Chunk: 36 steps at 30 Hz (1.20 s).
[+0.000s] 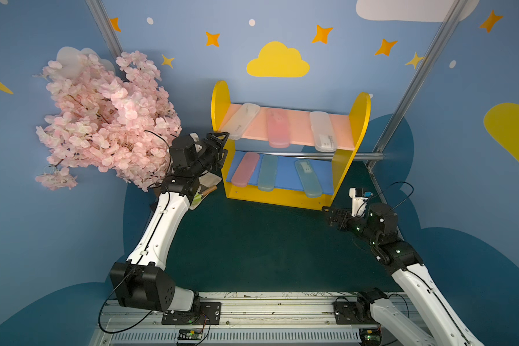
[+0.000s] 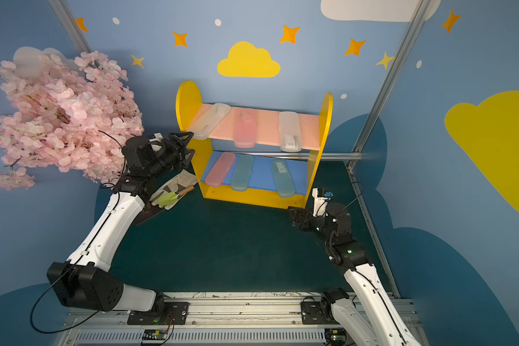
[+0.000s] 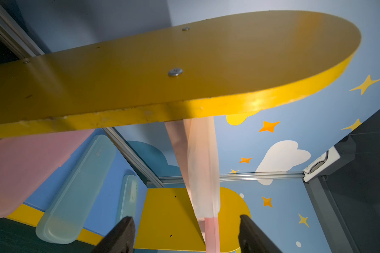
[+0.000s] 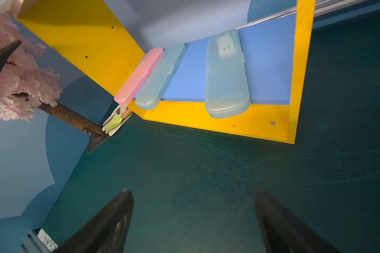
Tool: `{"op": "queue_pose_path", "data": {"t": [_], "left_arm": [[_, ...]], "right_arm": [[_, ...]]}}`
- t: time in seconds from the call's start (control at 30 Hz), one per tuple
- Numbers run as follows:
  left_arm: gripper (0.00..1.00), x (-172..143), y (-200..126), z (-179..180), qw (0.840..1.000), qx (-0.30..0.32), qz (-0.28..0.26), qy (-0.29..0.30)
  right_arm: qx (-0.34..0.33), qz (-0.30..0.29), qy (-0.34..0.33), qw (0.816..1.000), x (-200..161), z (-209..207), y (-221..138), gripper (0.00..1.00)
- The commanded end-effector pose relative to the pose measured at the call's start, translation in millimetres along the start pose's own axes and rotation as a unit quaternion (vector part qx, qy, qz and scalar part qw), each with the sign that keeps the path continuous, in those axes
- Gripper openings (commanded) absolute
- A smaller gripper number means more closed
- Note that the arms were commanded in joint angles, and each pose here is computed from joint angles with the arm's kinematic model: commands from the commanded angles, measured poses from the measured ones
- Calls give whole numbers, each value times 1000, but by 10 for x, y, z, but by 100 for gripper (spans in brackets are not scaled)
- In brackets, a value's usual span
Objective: Remove the pencil cases from the shelf
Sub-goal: Pick up the pencil case from the shelf.
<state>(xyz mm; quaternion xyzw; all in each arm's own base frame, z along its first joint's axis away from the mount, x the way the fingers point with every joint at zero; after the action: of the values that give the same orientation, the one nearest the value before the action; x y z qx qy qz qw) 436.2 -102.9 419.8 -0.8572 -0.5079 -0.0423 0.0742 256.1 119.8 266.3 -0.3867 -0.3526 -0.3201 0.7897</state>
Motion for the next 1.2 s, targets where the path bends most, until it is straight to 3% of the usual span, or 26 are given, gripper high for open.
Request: {"op": "queue_pose_path", "data": {"t": [0.0,0.47,0.7,1.17], "left_arm": [[71,61,11,-256,999,-36,-17,17],[59,126,222,-263,999,-36,-15,16],[59,144,307,-237,999,-34,-13,10],[41,138,359,-235,999,-39,-8,6]], "right_arm": [[3,-24,-4,1000,62,20,-32,90],[-4,-33,-6,999,51,-11,-55,87],[-8,-33,-6,999,36,-32,-48,86],[-13,-35,-6,999,21,-59,-41,86]]}}
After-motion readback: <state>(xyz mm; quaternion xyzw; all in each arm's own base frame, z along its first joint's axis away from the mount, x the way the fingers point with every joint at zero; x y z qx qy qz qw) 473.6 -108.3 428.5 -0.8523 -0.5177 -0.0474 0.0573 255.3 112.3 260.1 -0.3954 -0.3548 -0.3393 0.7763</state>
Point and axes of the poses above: each gripper's point midway between its finger pads, its own y axis out along the fingers, its own z axis along the line the jaws close on, x = y × z, the point moved 2 cm from there along -y, back along the fingers
